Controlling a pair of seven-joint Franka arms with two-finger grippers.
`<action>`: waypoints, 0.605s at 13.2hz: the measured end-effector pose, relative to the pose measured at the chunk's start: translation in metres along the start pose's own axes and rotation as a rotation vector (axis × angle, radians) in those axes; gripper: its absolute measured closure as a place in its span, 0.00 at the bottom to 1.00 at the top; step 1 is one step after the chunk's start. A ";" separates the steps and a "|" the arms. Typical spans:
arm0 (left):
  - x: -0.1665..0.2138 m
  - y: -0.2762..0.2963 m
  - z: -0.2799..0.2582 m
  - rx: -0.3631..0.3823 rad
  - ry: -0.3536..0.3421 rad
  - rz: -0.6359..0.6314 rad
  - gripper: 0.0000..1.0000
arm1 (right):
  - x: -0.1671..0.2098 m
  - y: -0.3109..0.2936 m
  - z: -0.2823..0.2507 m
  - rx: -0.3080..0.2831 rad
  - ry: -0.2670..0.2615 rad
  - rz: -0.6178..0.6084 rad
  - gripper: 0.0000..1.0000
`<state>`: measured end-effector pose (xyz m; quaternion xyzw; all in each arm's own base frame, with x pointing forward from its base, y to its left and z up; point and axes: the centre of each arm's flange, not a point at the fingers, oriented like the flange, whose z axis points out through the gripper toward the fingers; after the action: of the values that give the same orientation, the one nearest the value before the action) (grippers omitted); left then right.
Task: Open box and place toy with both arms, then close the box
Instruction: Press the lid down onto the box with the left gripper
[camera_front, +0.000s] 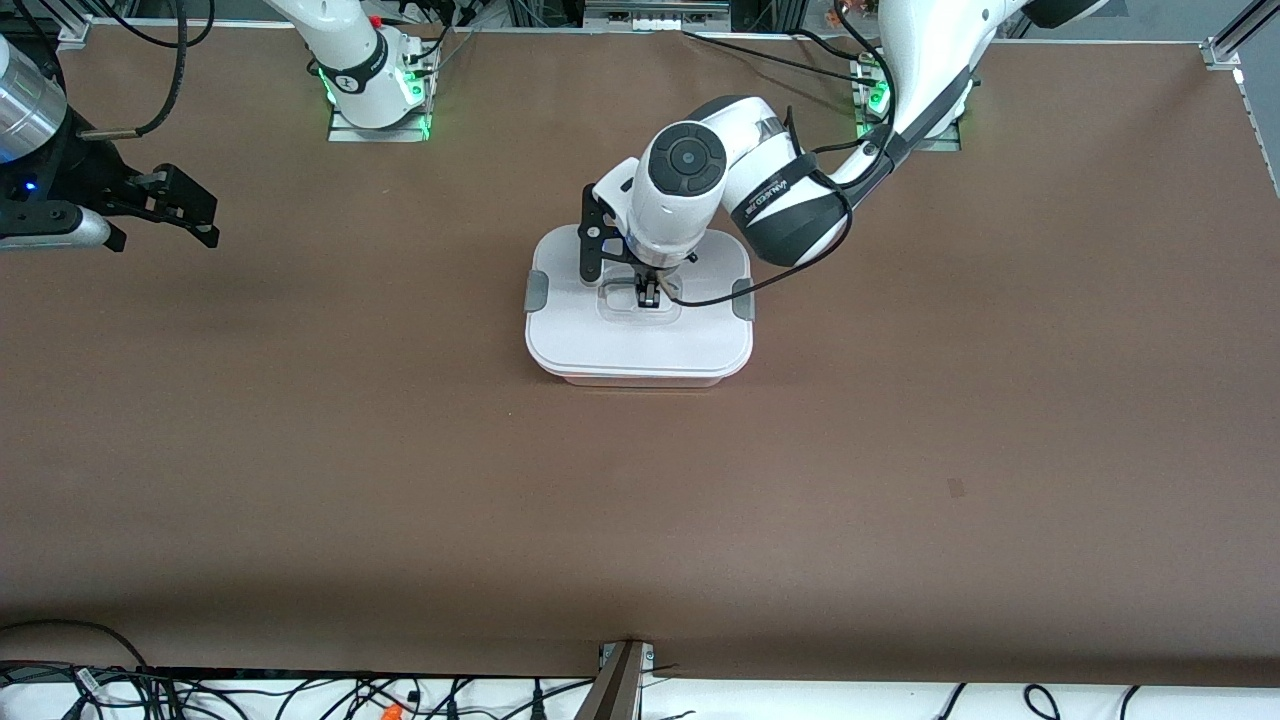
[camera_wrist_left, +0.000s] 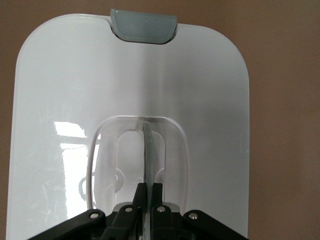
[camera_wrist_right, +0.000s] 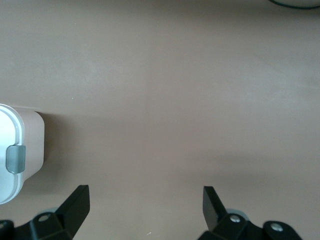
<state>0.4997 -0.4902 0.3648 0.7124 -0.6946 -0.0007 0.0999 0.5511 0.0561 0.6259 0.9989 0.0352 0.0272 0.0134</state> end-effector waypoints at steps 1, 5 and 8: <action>0.000 0.000 0.001 -0.001 0.000 -0.001 0.93 | 0.000 0.000 0.000 0.000 0.000 0.000 0.00; -0.002 -0.002 0.001 0.000 0.000 -0.031 0.93 | 0.000 0.000 0.000 0.000 0.004 0.000 0.00; -0.003 -0.002 0.001 -0.004 -0.006 -0.063 0.93 | 0.001 0.000 0.000 0.000 0.005 0.000 0.00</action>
<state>0.5015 -0.4873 0.3629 0.7337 -0.6722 -0.0075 0.0991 0.5516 0.0561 0.6263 0.9989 0.0352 0.0295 0.0133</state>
